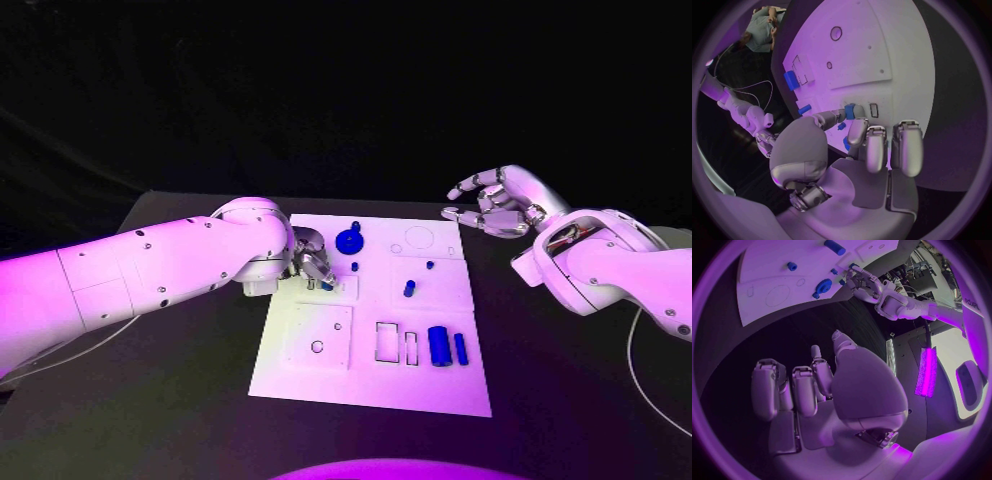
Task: Assemble the parts on the task board
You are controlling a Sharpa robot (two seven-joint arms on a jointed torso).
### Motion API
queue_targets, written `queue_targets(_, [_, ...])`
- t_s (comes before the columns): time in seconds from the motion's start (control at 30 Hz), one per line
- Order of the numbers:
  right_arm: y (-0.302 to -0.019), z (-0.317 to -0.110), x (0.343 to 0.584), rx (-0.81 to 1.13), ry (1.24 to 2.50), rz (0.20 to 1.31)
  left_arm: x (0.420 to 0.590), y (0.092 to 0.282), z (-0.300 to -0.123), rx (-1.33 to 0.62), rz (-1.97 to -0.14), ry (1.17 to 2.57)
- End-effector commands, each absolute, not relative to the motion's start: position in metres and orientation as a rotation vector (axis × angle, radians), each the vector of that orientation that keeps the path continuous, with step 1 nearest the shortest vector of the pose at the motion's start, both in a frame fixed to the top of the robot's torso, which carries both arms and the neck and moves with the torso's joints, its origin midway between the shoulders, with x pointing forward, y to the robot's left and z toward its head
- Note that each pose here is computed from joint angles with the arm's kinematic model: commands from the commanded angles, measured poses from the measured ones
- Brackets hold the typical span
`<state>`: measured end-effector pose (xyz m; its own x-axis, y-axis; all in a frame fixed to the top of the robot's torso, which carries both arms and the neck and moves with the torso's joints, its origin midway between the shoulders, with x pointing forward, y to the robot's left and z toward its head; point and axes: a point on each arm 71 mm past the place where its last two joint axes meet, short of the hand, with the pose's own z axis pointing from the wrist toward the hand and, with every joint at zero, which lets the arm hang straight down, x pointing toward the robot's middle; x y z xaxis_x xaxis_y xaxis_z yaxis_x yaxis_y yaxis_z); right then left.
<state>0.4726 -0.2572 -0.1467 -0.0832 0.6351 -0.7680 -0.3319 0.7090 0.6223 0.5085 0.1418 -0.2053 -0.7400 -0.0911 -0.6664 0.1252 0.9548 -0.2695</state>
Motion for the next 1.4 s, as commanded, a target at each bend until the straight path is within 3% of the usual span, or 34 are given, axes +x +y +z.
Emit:
queue_targets(0.03, [-0.2560, -0.1474, 0.4721, 0.255, 1.454, 0.827, 0.5049, 0.1399, -0.2111, 0.043, -0.383, 2.417])
queue_targets(1.4, [-0.2564, -0.1487, 0.4722, 0.256, 1.456, 0.827, 0.5062, 0.1417, -0.2100, 0.021, -0.390, 2.410])
